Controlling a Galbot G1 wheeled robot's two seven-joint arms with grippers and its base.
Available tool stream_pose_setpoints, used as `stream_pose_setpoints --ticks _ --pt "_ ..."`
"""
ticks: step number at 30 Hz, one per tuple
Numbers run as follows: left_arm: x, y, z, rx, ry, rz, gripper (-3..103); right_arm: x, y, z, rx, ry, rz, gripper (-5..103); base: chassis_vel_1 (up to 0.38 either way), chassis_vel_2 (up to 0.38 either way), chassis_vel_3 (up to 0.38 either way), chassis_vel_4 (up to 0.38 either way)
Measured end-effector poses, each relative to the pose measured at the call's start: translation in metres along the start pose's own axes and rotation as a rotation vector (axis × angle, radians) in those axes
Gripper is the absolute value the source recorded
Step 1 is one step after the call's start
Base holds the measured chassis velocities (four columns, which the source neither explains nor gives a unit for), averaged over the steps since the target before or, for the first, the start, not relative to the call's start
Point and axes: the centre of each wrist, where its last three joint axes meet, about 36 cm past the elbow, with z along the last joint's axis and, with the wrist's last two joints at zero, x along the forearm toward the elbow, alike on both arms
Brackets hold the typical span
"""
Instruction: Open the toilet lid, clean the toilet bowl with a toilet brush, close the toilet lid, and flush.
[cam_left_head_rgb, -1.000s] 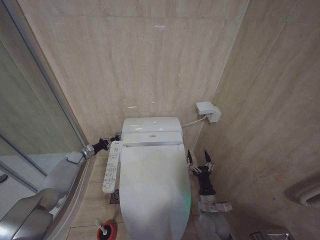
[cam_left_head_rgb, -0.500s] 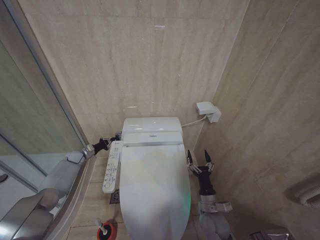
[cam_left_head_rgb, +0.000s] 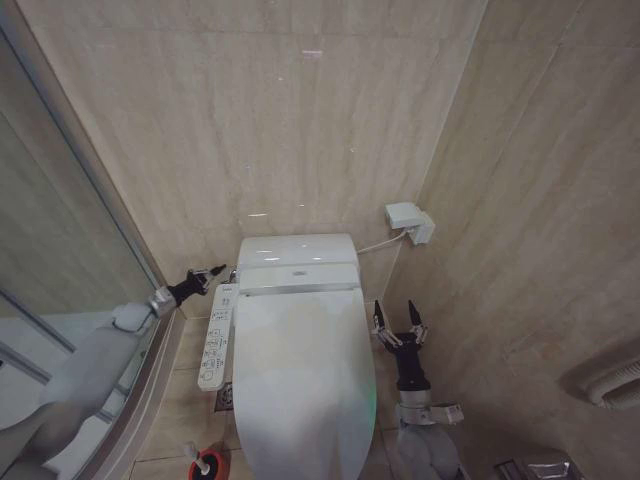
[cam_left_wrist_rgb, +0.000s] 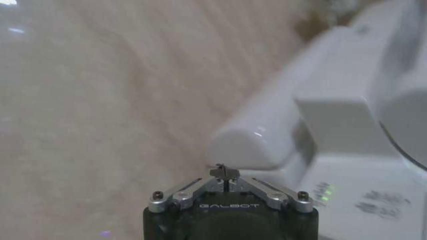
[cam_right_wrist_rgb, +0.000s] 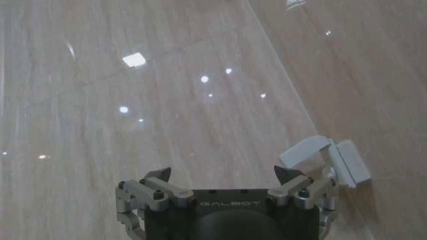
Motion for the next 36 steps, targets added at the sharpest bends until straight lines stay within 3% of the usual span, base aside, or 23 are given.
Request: stream_pose_setpoints --ticks 3,4,5,7,8,11,15,16,17,19,23,24,25,28,31,32,33,36 --pt "0.011 -0.012 -0.017 0.056 -0.041 -0.128 0 0.001 0.001 0.000 0.001 0.001 -0.001 100 0.000 0.000 0.000 0.000" --pt "0.011 -0.012 -0.017 0.056 -0.041 -0.128 0 0.001 0.001 0.000 0.001 0.001 -0.001 100 0.000 0.000 0.000 0.000" --pt "0.013 -0.023 -0.032 0.114 -0.079 -0.232 0 0.002 0.000 -0.001 0.004 -0.001 -0.001 100 0.000 0.000 0.000 0.000" --pt "0.015 -0.039 -0.052 0.194 -0.108 -0.353 0 0.002 -0.002 -0.003 0.011 -0.005 0.003 100 0.000 0.000 0.000 0.000" --pt "0.015 -0.039 -0.052 0.194 -0.108 -0.353 0 0.002 -0.002 -0.003 0.011 -0.005 0.003 100 0.000 0.000 0.000 0.000" --pt "0.018 -0.068 -0.087 0.338 -0.118 -0.506 0 0.003 -0.009 -0.010 0.032 -0.014 0.015 100 0.000 0.000 0.000 0.000" --pt "0.024 -0.082 -0.107 0.398 -0.118 -0.563 0 0.003 -0.014 -0.014 0.049 -0.020 0.020 100 0.000 0.000 0.000 0.000" --pt "0.036 -0.093 -0.123 0.432 -0.112 -0.610 0 0.003 -0.016 -0.017 0.061 -0.024 0.026 100 0.000 0.000 0.000 0.000" --pt "0.043 -0.099 -0.131 0.447 -0.104 -0.629 28 0.003 -0.018 -0.019 0.068 -0.025 0.028 100 0.000 0.000 0.000 0.000" --pt "0.054 -0.108 -0.142 0.459 -0.094 -0.649 28 0.003 -0.020 -0.021 0.077 -0.026 0.030 100 0.000 0.000 0.000 0.000" --pt "0.106 -0.142 -0.174 0.469 -0.068 -0.668 28 0.001 -0.025 -0.028 0.104 -0.031 0.030 100 0.000 0.000 0.000 0.000" --pt "0.106 -0.142 -0.174 0.469 -0.068 -0.668 28 0.001 -0.025 -0.028 0.104 -0.031 0.030 100 0.000 0.000 0.000 0.000" --pt "0.120 -0.149 -0.183 0.469 -0.060 -0.679 55 0.001 -0.026 -0.030 0.108 -0.033 0.028 100 0.000 0.000 0.000 0.000" --pt "0.147 -0.164 -0.197 0.466 -0.044 -0.712 55 0.001 -0.026 -0.033 0.115 -0.038 0.029 100 0.000 0.000 0.000 0.000" --pt "0.185 -0.202 -0.222 0.500 0.010 -0.796 55 0.002 -0.028 -0.035 0.143 -0.038 0.035 100 0.000 0.000 0.000 0.000" --pt "0.195 -0.218 -0.232 0.516 0.029 -0.824 81 0.002 -0.028 -0.036 0.156 -0.040 0.042 100 0.000 0.000 0.000 0.000" --pt "0.195 -0.218 -0.232 0.516 0.029 -0.824 81 0.002 -0.028 -0.036 0.156 -0.040 0.042 100 0.000 0.000 0.000 0.000" --pt "0.208 -0.248 -0.247 0.513 0.031 -0.843 81 0.002 -0.029 -0.038 0.170 -0.045 0.055 100 0.000 0.000 0.000 0.000"
